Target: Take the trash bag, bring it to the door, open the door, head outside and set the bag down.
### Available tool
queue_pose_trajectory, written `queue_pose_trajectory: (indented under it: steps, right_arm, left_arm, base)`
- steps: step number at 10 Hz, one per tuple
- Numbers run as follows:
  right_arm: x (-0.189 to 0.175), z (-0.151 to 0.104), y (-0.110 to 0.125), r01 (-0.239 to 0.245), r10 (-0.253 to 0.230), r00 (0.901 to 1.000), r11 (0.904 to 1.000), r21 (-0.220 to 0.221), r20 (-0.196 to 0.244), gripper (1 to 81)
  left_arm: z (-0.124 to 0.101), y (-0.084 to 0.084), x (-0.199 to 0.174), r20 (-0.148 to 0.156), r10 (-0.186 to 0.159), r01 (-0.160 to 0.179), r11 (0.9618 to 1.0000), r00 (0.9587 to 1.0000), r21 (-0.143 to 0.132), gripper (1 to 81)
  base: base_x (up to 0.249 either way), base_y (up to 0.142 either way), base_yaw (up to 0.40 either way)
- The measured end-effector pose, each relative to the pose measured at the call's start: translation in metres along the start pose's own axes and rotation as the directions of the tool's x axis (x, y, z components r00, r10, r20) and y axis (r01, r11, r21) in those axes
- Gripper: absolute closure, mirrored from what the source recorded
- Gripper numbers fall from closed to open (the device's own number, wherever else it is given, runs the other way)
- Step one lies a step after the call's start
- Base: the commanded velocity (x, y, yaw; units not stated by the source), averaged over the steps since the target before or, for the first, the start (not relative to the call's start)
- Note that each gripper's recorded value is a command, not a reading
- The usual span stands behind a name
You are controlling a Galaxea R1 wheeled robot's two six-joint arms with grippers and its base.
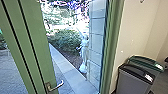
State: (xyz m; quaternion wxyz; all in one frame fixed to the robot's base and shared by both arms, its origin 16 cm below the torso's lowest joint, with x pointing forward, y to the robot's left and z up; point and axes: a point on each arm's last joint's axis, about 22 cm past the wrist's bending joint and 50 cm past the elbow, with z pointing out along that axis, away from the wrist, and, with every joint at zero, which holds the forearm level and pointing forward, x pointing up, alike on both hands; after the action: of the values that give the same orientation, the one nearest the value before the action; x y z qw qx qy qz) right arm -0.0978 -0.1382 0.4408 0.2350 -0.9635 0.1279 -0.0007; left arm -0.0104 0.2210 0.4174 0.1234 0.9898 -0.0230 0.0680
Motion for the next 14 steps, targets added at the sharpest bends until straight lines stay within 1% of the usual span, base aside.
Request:
queue_pose_trajectory:
  steps: [2, 3, 4, 6, 9, 14]
  right_arm:
    - [0.0009, -0.0035, -0.0003, 0.013, -0.013, 0.9999, 0.9998, 0.015, -0.007, 1.0]
    - [0.0007, -0.0035, -0.0003, 0.015, -0.015, 0.9999, 0.9998, 0.015, -0.006, 1.0]
    - [-0.0004, -0.0026, -0.0032, 0.014, -0.014, 0.9999, 0.9997, 0.019, -0.005, 1.0]
    - [-0.0004, -0.0026, -0.0031, 0.015, -0.015, 0.9999, 0.9997, 0.019, -0.005, 1.0]
    - [0.0002, -0.0029, -0.0021, 0.016, -0.016, 0.9999, 0.9997, 0.018, -0.006, 1.0]
    - [0.001, -0.003, -0.0003, 0.016, -0.016, 0.9998, 0.9998, 0.014, -0.008, 1.0]
  left_arm:
    - [-0.0035, -0.0007, -0.0008, -0.008, -0.003, 0.002, 0.9998, 1.0, -0.018, 81.1]
    - [-0.0054, 0.0004, 0.0, -0.013, -0.004, 0.004, 0.9995, 0.9999, -0.03, 81.1]
    - [-0.0076, -0.0011, -0.0002, -0.018, -0.006, 0.005, 0.9993, 0.9998, -0.036, 81.1]
    - [-0.011, -0.0079, -0.0089, -0.011, -0.009, 0.008, 0.9995, 0.9999, -0.032, 81.1]
    - [-0.0106, -0.0055, -0.006, -0.016, -0.008, 0.008, 0.9993, 0.9998, -0.036, 81.1]
    - [-0.0107, -0.0051, -0.008, -0.013, -0.009, 0.009, 0.9993, 0.9999, -0.037, 81.1]
  base:
    - [0.0, 0.0, 0.133]
    - [0.0, 0.0, 0.133]
    - [0.0, 0.0, 0.133]
    - [0.0, 0.0, 0.147]
    - [0.0, 0.0, 0.171]
    - [0.0, 0.0, 0.176]
